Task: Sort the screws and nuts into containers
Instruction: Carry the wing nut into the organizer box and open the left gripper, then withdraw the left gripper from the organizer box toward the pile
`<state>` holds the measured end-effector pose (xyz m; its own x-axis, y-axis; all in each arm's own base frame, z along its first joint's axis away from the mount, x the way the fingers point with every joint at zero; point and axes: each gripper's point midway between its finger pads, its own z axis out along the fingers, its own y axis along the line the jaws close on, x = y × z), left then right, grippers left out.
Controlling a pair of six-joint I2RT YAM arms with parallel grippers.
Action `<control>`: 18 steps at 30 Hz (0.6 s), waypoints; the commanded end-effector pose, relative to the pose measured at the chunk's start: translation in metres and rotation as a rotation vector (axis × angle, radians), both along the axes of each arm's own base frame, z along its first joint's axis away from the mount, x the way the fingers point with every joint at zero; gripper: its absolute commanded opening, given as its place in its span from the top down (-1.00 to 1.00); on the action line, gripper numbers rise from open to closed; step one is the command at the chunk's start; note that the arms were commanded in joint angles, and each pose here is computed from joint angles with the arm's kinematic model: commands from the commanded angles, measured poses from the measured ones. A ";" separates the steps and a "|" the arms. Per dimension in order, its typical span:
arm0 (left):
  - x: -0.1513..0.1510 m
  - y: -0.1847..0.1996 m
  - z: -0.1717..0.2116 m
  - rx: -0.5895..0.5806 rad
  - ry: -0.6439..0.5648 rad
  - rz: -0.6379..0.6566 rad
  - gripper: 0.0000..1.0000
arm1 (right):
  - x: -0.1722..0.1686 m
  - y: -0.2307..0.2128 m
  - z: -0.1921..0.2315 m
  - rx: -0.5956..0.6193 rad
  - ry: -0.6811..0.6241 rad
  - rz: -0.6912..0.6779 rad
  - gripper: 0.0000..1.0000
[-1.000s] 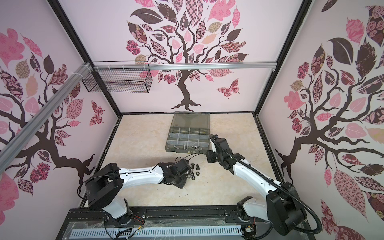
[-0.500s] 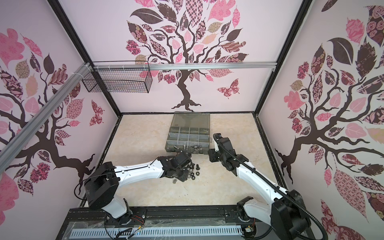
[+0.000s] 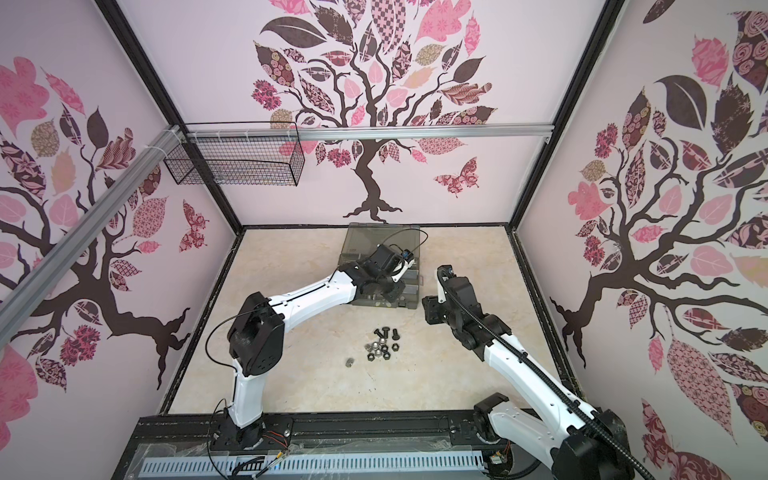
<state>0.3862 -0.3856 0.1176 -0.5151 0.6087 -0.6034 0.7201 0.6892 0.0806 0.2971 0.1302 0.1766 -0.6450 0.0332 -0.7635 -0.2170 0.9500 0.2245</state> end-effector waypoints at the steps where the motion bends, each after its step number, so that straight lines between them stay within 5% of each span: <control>1: 0.013 -0.013 0.009 -0.002 -0.048 -0.058 0.66 | -0.005 -0.008 0.001 -0.008 0.011 -0.028 0.00; 10: 0.021 -0.021 -0.001 -0.021 -0.057 -0.056 0.22 | -0.007 -0.009 -0.001 -0.012 0.021 -0.028 0.00; 18: 0.017 -0.011 0.020 -0.057 -0.084 -0.025 0.08 | -0.006 -0.008 0.001 -0.017 0.019 -0.026 0.00</control>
<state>0.3972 -0.3975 0.0989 -0.4739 0.6397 -0.6052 0.7492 0.6541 0.1047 0.2913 0.1259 0.1724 -0.6634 0.0284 -0.7477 -0.2026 0.9551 0.2161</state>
